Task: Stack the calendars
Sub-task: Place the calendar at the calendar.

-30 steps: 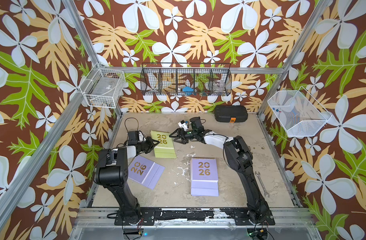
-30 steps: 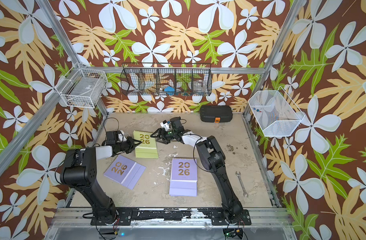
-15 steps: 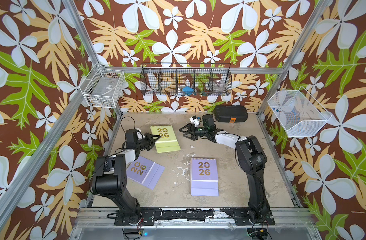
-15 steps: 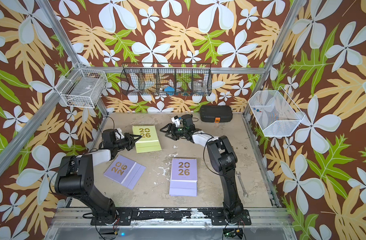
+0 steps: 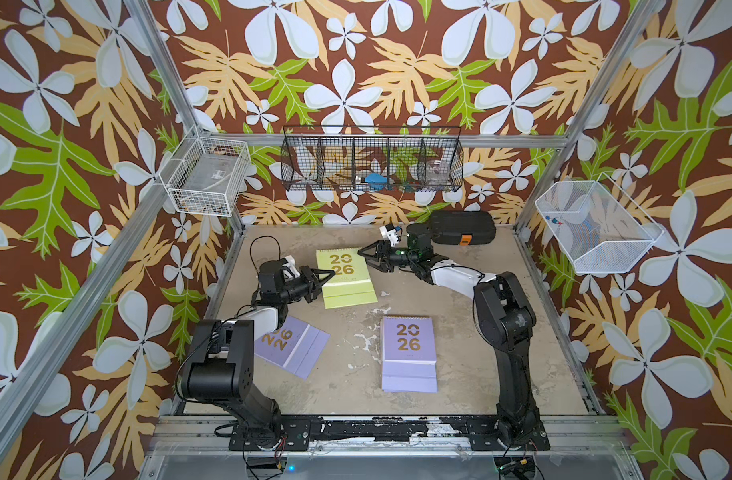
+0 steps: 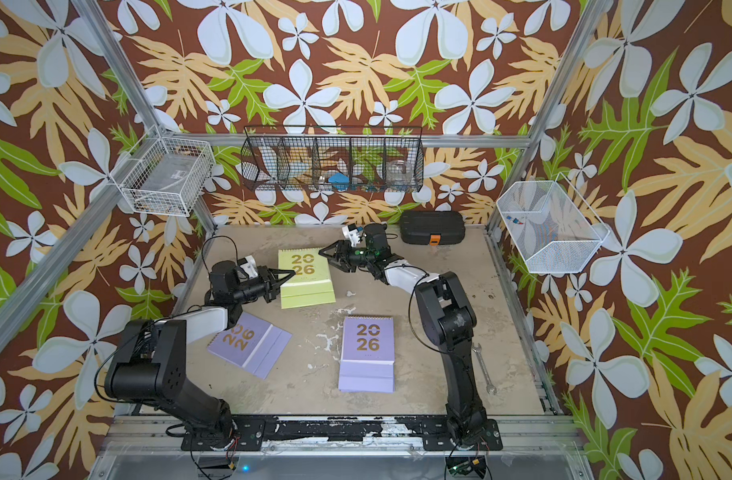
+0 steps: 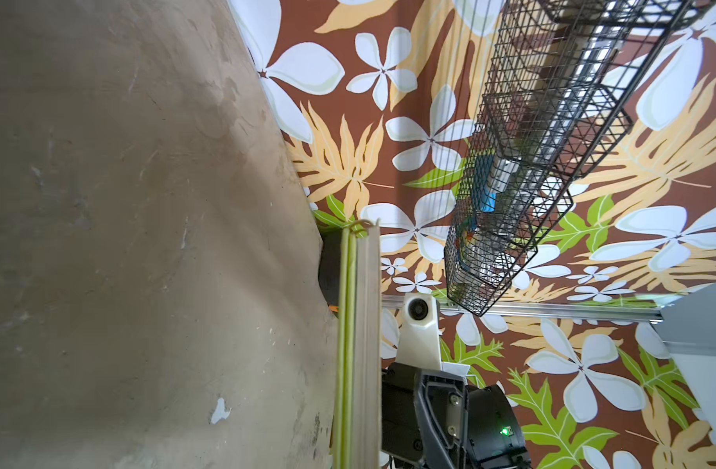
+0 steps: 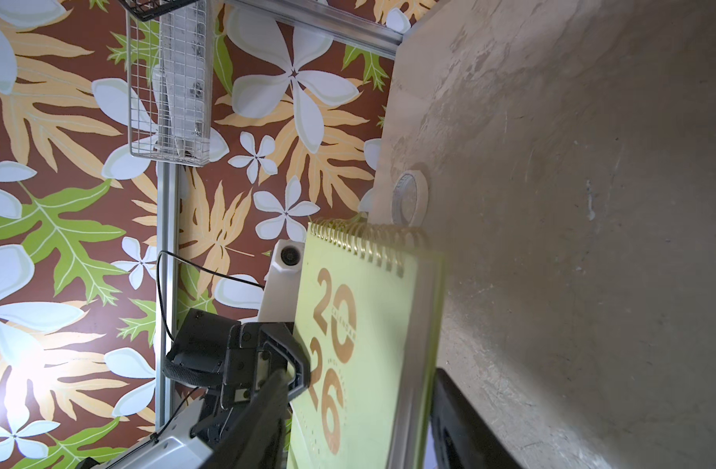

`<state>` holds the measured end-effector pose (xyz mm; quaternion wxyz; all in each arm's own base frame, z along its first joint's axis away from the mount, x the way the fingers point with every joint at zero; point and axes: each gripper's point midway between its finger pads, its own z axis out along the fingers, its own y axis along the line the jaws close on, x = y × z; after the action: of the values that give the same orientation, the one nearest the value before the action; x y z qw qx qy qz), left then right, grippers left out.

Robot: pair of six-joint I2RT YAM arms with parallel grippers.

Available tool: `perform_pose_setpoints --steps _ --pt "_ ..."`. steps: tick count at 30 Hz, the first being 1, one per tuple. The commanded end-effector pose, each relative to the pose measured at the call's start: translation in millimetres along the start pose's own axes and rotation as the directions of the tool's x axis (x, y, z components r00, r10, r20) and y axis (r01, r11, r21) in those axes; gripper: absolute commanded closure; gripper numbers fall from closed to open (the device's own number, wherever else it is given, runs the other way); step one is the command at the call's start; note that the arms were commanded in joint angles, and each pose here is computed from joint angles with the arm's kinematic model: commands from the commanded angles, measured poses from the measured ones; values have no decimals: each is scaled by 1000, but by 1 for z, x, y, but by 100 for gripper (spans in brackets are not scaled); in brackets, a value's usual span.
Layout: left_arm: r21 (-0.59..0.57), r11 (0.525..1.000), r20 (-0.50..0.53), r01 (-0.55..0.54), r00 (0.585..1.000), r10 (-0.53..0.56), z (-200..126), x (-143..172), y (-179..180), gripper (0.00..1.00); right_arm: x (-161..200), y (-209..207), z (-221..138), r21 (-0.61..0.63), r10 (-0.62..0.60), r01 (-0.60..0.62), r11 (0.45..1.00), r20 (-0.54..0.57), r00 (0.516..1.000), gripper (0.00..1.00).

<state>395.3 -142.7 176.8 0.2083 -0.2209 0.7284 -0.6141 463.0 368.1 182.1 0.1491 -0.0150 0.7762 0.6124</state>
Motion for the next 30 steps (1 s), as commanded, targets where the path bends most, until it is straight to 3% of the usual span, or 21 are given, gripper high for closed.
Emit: perform_pose_setpoints --steps 1,5,10,13,17,23,30 --pt "63 998 -18 -27 999 28 0 7 -17 100 0 19 -2 -53 -37 37 998 0 999 55" --pt "64 998 -20 -26 999 27 -1 10 -18 95 2 25 -6 -61 -43 43 997 6 999 77" --pt "65 997 -17 -32 999 33 -3 12 -21 65 6 33 -16 -71 -51 53 996 34 998 100" --pt "62 997 -12 -38 999 39 -6 14 -21 52 10 41 -28 -75 -60 64 995 59 996 100" --pt "49 998 -2 -45 999 45 -10 20 -18 44 21 46 -55 -63 -63 70 996 99 993 100" --pt "18 998 2 -59 998 59 -13 39 -10 41 54 42 -117 -16 -54 57 998 173 983 100" --pt "-31 998 -20 -48 999 47 -9 81 11 41 116 11 -183 58 -14 1 998 220 975 100"
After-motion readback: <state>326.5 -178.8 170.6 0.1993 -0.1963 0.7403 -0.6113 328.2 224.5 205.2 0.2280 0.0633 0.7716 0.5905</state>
